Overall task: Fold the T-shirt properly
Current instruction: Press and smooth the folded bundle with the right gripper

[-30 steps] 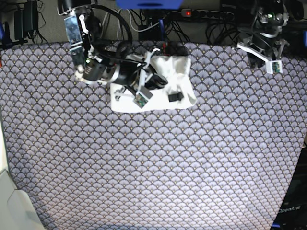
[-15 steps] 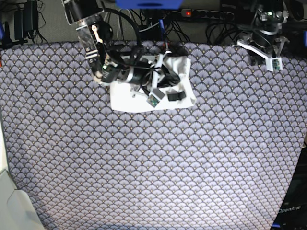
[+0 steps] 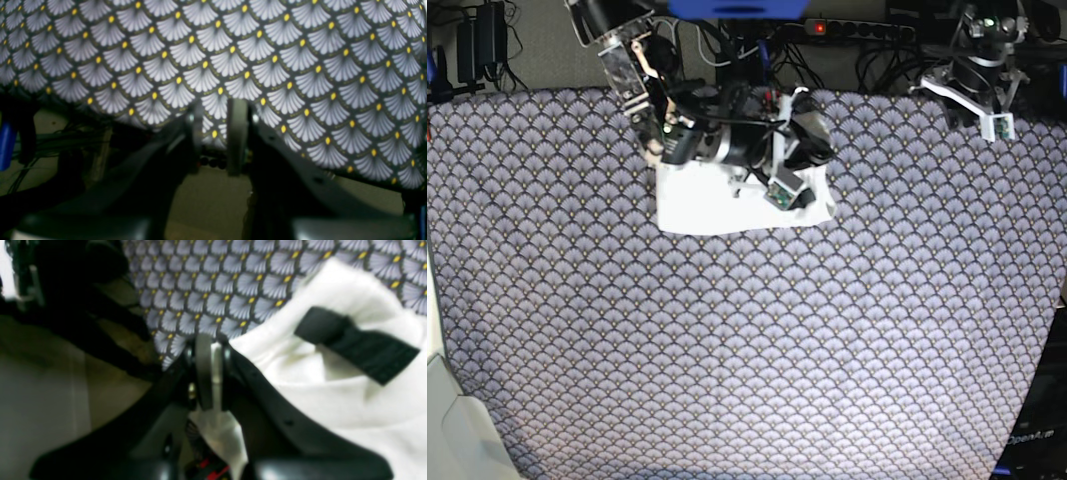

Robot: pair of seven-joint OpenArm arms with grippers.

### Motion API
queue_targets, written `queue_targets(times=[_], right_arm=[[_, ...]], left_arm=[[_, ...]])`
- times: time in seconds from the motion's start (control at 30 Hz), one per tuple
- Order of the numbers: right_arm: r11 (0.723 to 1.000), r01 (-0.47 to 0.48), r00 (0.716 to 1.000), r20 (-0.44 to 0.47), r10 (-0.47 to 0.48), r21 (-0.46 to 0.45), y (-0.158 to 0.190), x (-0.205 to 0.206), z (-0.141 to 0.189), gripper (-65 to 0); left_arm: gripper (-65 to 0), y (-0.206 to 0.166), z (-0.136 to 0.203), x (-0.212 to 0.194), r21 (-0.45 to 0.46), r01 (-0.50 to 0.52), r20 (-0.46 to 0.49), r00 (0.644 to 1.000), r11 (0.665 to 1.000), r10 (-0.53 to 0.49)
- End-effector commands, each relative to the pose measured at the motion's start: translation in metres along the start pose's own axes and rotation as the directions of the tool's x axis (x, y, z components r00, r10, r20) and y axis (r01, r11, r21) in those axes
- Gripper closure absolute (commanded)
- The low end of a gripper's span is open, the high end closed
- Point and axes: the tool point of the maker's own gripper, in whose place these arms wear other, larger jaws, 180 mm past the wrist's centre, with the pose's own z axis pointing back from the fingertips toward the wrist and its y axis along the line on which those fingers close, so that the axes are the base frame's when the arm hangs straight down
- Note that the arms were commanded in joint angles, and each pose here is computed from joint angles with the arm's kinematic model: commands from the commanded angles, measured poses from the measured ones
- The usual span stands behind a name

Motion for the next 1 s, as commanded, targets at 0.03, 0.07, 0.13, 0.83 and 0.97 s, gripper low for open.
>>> queue_targets(times=[0.03, 0.07, 0.13, 0.83, 0.97], right_arm=[[1.0, 0.011, 0.999, 0.038, -0.012, 0.016, -0.001, 0.008, -0.003, -2.2], [1.0, 0.018, 0.999, 0.029, -0.018, 0.017, -0.002, 0.005, -0.005, -2.2], [0.999, 0.037, 0.999, 0.01, -0.037, 0.018, -0.005, -0.003, -0.007, -2.2], [0.997, -0.071, 0.995, 0.063, 0.073, -0.029, -0.035, 0.047, -0.002, -2.2], [0.998, -0.046, 0.999, 0.017, 0.047, -0.036, -0.054, 0.039, -0.009, -2.2]], left_arm=[[-12.2, 0.001, 0.003, 0.009, 0.002, 0.01, 0.035, 0.999, 1.0, -0.01], [-12.2, 0.001, 0.003, 0.009, 0.002, 0.01, 0.035, 0.999, 1.0, -0.01], [-12.2, 0.002, 0.004, 0.008, 0.002, 0.01, 0.032, 0.999, 1.0, -0.011], [-12.2, 0.002, 0.006, 0.003, 0.003, 0.011, 0.02, 1.0, 1.0, -0.011], [-12.2, 0.002, 0.006, 0.003, 0.004, 0.011, 0.019, 1.0, 1.0, -0.011]])
